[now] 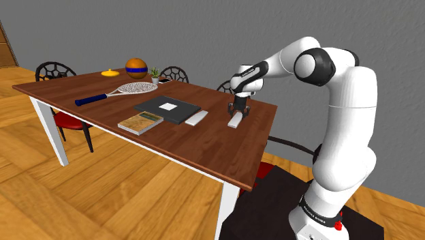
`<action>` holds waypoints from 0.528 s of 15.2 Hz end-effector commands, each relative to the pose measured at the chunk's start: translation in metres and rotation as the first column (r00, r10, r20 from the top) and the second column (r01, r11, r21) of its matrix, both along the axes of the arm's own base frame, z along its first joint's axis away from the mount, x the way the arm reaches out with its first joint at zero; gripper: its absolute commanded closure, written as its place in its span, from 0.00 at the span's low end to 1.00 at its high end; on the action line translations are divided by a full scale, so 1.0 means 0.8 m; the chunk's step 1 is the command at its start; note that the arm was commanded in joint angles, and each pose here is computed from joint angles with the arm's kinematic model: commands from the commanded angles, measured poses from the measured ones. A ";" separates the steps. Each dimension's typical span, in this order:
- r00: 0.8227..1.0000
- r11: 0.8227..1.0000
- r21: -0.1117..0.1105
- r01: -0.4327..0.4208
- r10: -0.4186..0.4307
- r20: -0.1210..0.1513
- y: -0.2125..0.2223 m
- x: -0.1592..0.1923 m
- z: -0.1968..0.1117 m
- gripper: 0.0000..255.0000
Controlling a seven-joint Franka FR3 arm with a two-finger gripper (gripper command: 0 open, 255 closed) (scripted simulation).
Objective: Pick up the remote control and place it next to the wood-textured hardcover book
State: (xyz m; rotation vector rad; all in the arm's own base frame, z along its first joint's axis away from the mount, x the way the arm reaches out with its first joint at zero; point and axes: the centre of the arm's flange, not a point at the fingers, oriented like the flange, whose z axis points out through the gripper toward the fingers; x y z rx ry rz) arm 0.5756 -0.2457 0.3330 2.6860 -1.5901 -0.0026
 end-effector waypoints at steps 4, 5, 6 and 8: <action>1.000 1.000 0.000 0.000 0.000 0.000 0.000 0.000 0.030 1.00; 1.000 1.000 0.000 0.000 0.000 0.000 0.000 0.000 0.037 1.00; 1.000 1.000 0.000 0.000 0.000 0.000 0.000 0.000 0.043 1.00; 1.000 1.000 0.000 0.000 0.000 0.000 0.000 0.000 0.056 1.00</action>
